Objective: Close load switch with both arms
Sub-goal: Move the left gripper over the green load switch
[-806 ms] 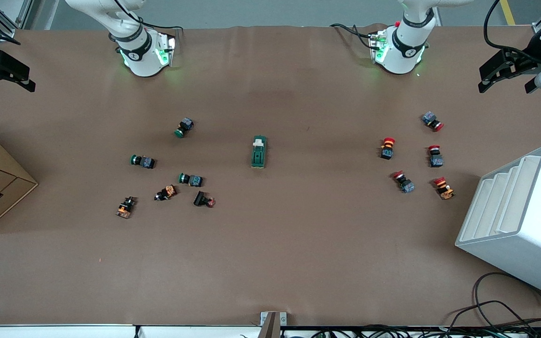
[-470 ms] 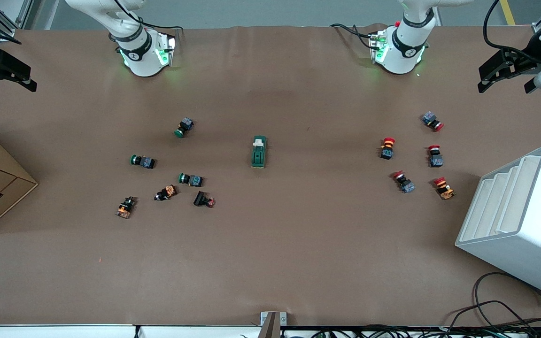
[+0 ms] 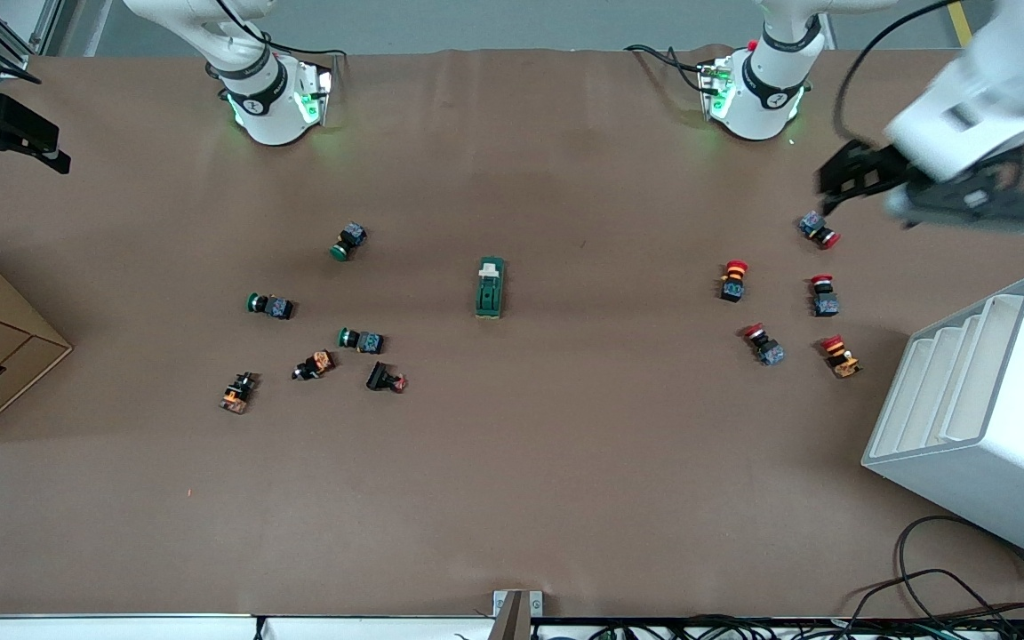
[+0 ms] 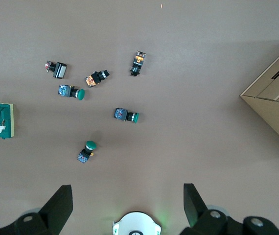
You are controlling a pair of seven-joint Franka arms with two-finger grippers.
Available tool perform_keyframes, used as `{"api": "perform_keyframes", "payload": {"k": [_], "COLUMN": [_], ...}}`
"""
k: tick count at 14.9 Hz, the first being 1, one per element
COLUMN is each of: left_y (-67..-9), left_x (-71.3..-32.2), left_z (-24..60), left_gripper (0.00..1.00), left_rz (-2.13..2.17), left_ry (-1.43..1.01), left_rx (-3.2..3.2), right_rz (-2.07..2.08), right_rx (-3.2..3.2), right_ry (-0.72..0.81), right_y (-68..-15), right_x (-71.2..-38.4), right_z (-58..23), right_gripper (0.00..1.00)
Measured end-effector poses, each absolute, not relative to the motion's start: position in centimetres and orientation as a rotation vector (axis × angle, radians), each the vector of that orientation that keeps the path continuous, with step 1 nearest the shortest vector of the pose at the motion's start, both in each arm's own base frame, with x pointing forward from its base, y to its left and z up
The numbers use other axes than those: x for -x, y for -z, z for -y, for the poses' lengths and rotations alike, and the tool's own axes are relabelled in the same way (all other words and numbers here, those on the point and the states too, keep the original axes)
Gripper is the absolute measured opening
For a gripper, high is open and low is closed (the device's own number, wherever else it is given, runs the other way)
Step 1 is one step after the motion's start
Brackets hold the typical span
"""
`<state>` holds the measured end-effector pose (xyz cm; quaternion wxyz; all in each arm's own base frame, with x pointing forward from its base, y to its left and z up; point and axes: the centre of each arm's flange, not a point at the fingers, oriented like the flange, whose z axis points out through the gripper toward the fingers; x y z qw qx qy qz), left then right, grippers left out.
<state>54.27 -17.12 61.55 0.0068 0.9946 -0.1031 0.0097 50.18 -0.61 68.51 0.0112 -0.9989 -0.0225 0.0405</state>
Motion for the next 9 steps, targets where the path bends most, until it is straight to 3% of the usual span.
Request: {"api": "perform_keyframes", "payload": {"k": [4,9], "left_y": [-54.6,-45.2], "left_x": [-56.7,-57.0], "left_z": [26.9,37.0], "left_gripper": [1.00,1.00], "left_rz": [0.398,0.312], "left_ry": [-0.094,-0.090], "left_rx": [-3.021,-2.937], "right_rz": [0.070,0.070], "right_rx": [3.116,3.115], "right_ry": [-0.128,-0.138], "right_y": [-68.5,-68.5], "right_x": [-50.2,-50.1], "right_z": [0.6,0.6], "right_gripper": [1.00,1.00]}}
